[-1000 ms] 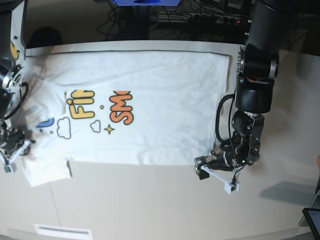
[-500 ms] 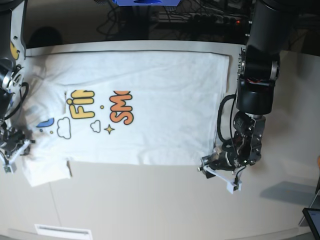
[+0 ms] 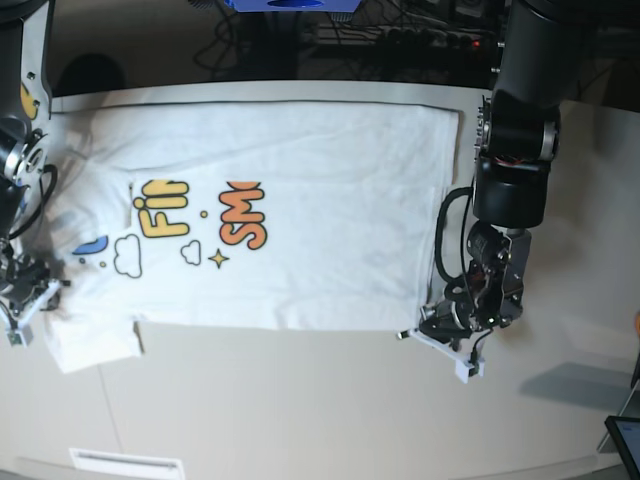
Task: Fold the T-shirt properly
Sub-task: 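Lower the left gripper to the shirt's side edge opposite the right gripper, then close the left gripper on the shirt edge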
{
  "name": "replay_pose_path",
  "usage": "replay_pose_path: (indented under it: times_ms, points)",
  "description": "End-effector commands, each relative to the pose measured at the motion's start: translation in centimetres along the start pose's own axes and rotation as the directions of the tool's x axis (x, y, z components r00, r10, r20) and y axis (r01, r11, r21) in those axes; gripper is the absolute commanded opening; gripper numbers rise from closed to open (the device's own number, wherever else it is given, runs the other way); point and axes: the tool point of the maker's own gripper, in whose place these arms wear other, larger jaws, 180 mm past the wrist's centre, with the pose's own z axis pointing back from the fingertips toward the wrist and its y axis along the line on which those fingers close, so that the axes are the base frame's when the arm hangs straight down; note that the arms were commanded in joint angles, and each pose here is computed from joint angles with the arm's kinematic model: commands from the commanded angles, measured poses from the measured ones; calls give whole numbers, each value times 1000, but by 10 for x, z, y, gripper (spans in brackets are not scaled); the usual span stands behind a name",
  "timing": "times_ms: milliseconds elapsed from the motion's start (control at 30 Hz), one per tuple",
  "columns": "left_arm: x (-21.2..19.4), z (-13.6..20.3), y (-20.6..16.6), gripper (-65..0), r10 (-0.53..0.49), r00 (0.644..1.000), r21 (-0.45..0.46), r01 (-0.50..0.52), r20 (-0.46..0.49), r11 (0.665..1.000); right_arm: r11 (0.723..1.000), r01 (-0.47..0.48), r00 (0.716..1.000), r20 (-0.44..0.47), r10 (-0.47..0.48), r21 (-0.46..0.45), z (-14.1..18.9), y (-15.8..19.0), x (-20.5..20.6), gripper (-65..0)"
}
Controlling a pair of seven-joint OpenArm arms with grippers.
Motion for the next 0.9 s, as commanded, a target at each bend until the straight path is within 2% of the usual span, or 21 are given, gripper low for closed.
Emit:
replay_pose_path:
  times_ms: [0,133,400,500,567,733,867]
  points:
    - [-10,0,-4,-650,-4,998,-8,3,-56,1000,1000,-13,1000,2,13,-19,5,-9,9,-621]
    - [-5,2,-3,-650,6,999,-13,-7,-44,1000,1000,-13,1000,2,13,-19,5,-9,9,-621]
    - [27,21,-29,-650,-43,997,-71,47,64,996,1000,-13,1000,-2,13,-18,5,-9,6,-621]
    - [22,22,-33,-650,-49,998,-80,52,37,995,1000,-13,1000,-2,13,-15,5,-8,3,-621]
    - [29,26,-38,-650,-59,996,-91,65,61,994,1000,-10,1000,0,10,-14,5,-8,1,-622]
    - [41,41,-48,-650,-90,988,-111,104,122,988,998,-42,996,76,45,-42,11,-13,16,-624]
    - [35,41,-45,-650,-93,989,-108,106,116,989,997,-62,993,98,66,-43,10,-5,23,-624]
